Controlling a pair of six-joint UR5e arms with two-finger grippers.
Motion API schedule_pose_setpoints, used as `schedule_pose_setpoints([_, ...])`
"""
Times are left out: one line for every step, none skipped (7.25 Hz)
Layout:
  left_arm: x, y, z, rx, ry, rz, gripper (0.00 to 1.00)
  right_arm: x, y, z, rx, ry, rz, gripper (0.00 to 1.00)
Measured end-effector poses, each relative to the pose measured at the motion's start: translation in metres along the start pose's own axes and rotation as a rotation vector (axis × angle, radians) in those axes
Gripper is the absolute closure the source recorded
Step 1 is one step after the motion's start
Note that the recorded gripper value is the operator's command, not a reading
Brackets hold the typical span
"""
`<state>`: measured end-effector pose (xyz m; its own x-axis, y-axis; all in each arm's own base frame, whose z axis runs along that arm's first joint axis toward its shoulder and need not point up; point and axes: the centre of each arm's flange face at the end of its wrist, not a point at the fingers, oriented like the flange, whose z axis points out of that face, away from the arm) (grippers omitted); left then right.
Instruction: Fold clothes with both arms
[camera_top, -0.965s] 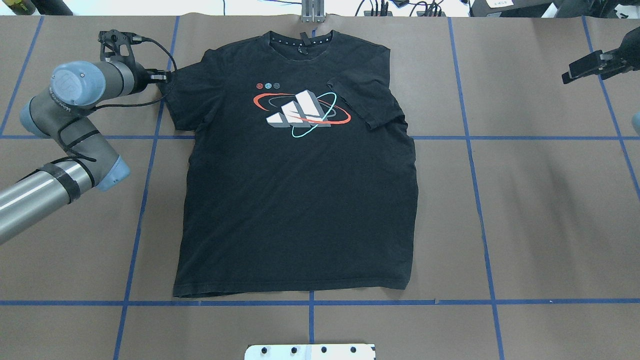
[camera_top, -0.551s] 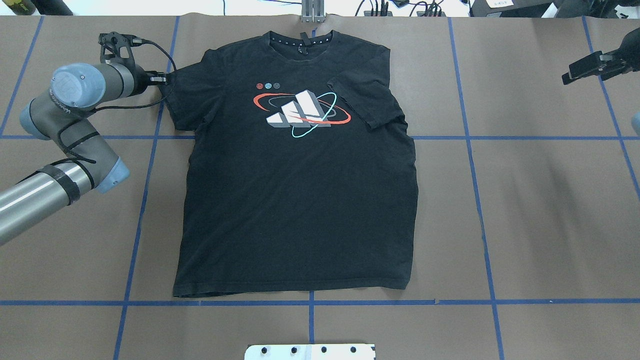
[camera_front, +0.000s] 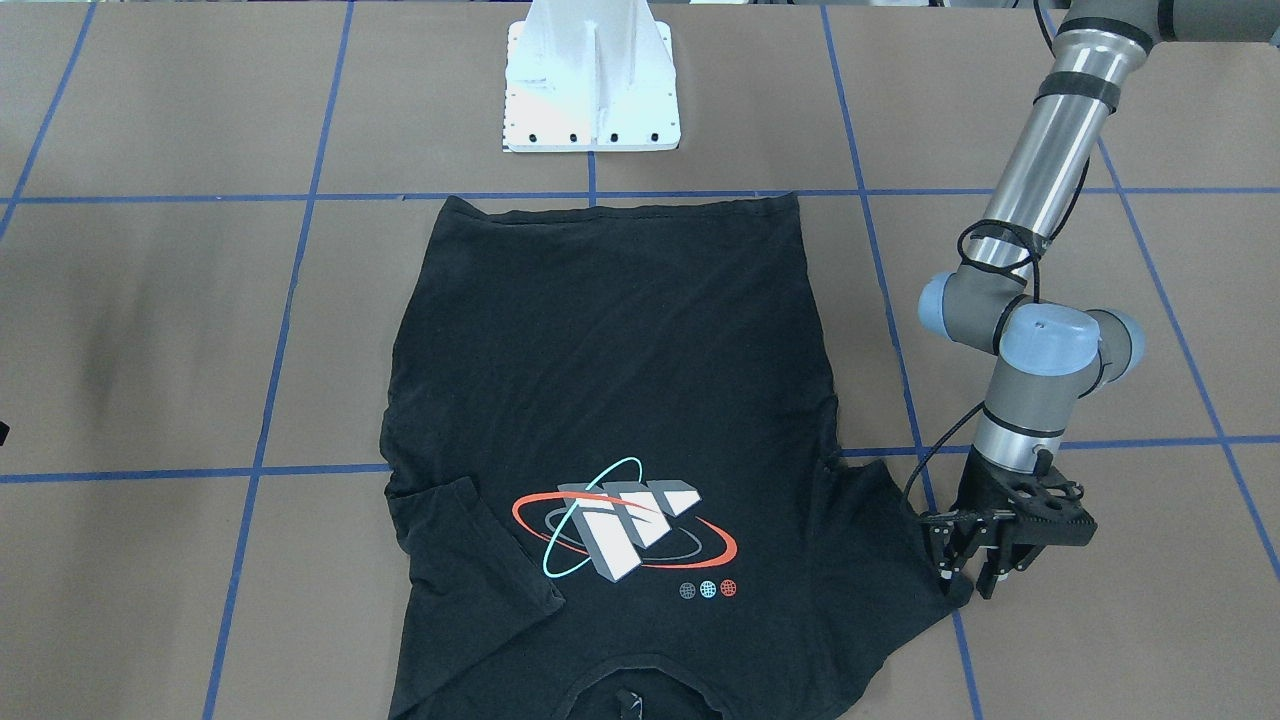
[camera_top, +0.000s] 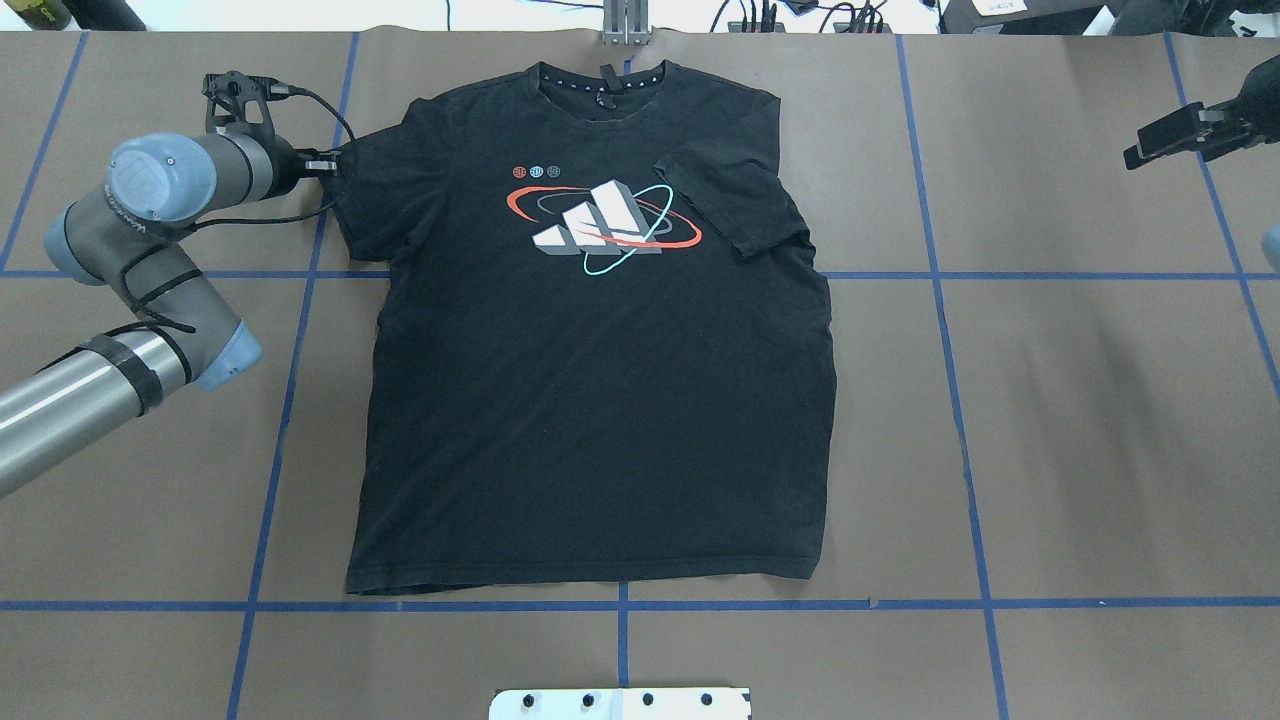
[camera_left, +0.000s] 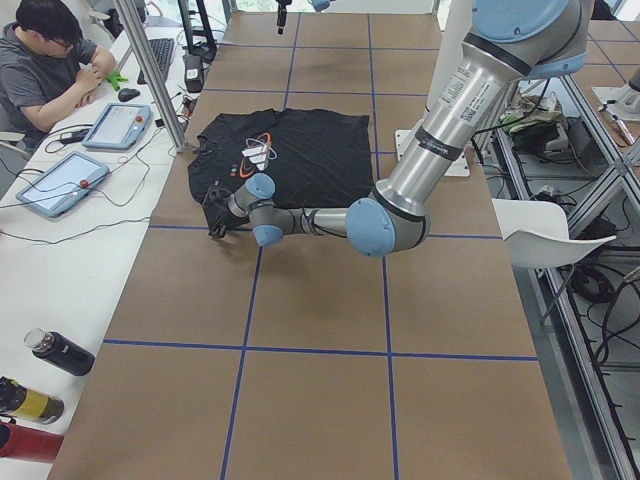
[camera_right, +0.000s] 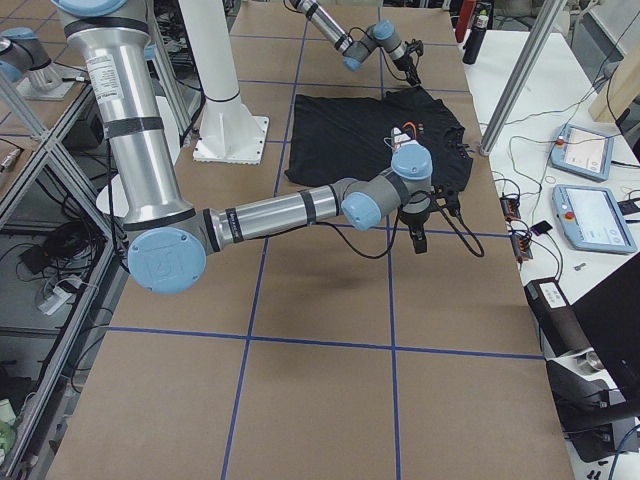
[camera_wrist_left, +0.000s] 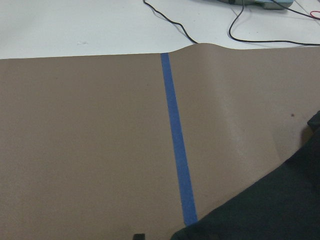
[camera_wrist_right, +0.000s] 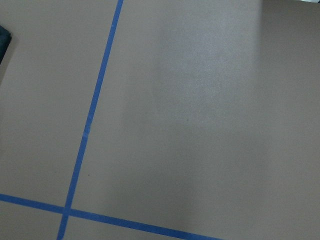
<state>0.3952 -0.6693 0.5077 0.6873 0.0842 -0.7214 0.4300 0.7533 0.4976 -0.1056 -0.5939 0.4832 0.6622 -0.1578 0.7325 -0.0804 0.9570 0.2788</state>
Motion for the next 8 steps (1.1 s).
schedule_pose_setpoints([0.001,0.001,0.0,-0.001,0.001,0.0,0.98,0.0,0.0,0.0,-0.001,0.001,0.0,0.0])
schedule_pose_setpoints([0.001,0.001,0.0,-0.001,0.002,0.001,1.0,0.0,0.0,0.001,-0.001,0.001,0.0,0.0])
schedule_pose_setpoints([0.001,0.001,0.0,-0.001,0.002,0.001,1.0,0.0,0.0,0.001,-0.001,0.001,0.0,0.0])
schedule_pose_setpoints([0.0,0.001,-0.001,-0.001,0.004,0.001,1.0,0.0,0.0,0.001,-0.001,0.001,0.0,0.0])
schedule_pose_setpoints([0.003,-0.001,-0.008,0.004,0.02,0.002,1.0,-0.001,-0.001,0.001,-0.001,0.0,0.0,0.0])
schedule_pose_setpoints([0.009,-0.006,-0.02,0.004,0.052,0.003,1.0,-0.001,-0.001,0.001,0.0,0.0,-0.001,0.0])
schedule_pose_setpoints([0.014,-0.013,-0.031,-0.002,0.077,0.002,1.0,-0.002,-0.002,0.001,0.0,0.0,-0.001,0.0])
schedule_pose_setpoints([0.023,-0.022,-0.04,-0.008,0.081,0.0,1.0,-0.004,-0.003,0.0,0.002,-0.001,-0.002,0.0])
